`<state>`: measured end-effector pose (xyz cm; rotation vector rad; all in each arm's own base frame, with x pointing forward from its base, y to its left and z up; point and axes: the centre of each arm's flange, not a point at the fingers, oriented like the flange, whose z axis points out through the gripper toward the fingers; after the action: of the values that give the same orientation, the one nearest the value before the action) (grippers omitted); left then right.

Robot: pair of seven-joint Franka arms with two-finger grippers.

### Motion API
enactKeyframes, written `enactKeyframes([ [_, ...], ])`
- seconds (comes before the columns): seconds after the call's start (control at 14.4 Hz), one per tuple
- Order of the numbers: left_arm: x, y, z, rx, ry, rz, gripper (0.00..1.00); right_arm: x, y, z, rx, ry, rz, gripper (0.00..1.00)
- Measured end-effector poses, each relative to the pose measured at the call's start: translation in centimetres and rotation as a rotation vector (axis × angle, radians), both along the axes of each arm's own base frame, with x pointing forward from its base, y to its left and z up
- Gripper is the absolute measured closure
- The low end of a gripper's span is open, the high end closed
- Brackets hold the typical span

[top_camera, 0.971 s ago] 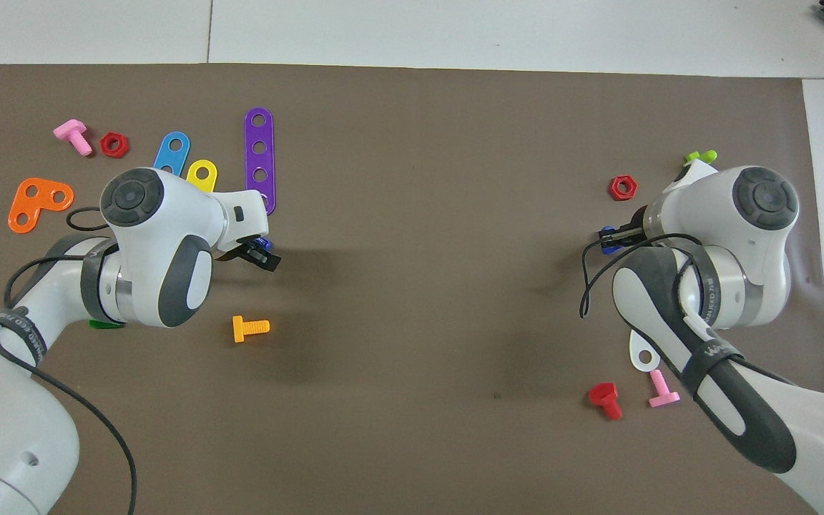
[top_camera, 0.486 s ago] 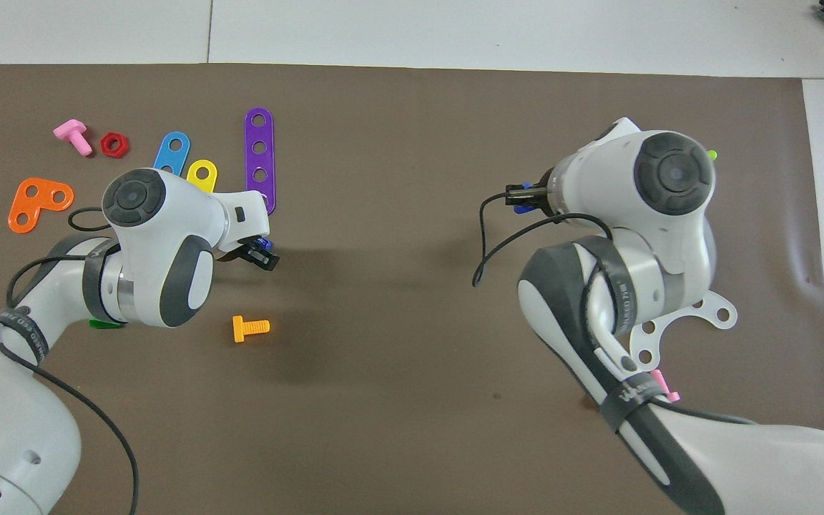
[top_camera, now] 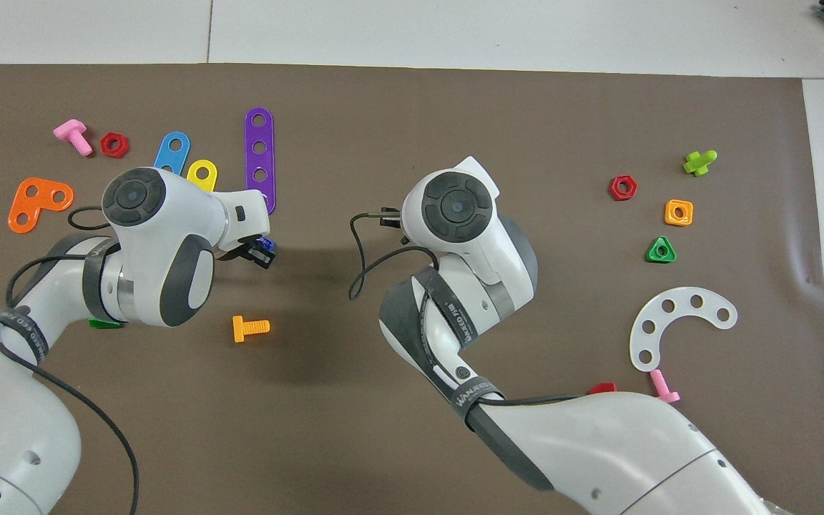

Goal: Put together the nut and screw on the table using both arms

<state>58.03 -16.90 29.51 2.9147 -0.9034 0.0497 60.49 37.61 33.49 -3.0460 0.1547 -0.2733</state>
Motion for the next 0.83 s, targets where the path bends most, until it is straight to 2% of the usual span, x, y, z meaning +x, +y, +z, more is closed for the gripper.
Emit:
enactKeyframes([
  [0.42,0.0,0.1,0.0,0.002,0.005,0.002,0.53,-1.3,2.1,-1.8,0.004,0.006,0.001,0.81],
  [0.69,0.0,0.6,0.3,0.017,0.072,0.030,0.53,-1.7,2.0,-2.9,-0.001,0.015,0.000,0.81],
  [0.76,0.1,0.6,0.8,0.019,0.089,0.040,0.53,-1.7,2.0,-3.0,-0.001,0.014,0.000,0.76],
  [0.83,0.4,0.4,1.6,0.021,0.105,0.060,0.53,-1.7,2.0,-3.0,-0.002,0.013,0.000,0.65],
])
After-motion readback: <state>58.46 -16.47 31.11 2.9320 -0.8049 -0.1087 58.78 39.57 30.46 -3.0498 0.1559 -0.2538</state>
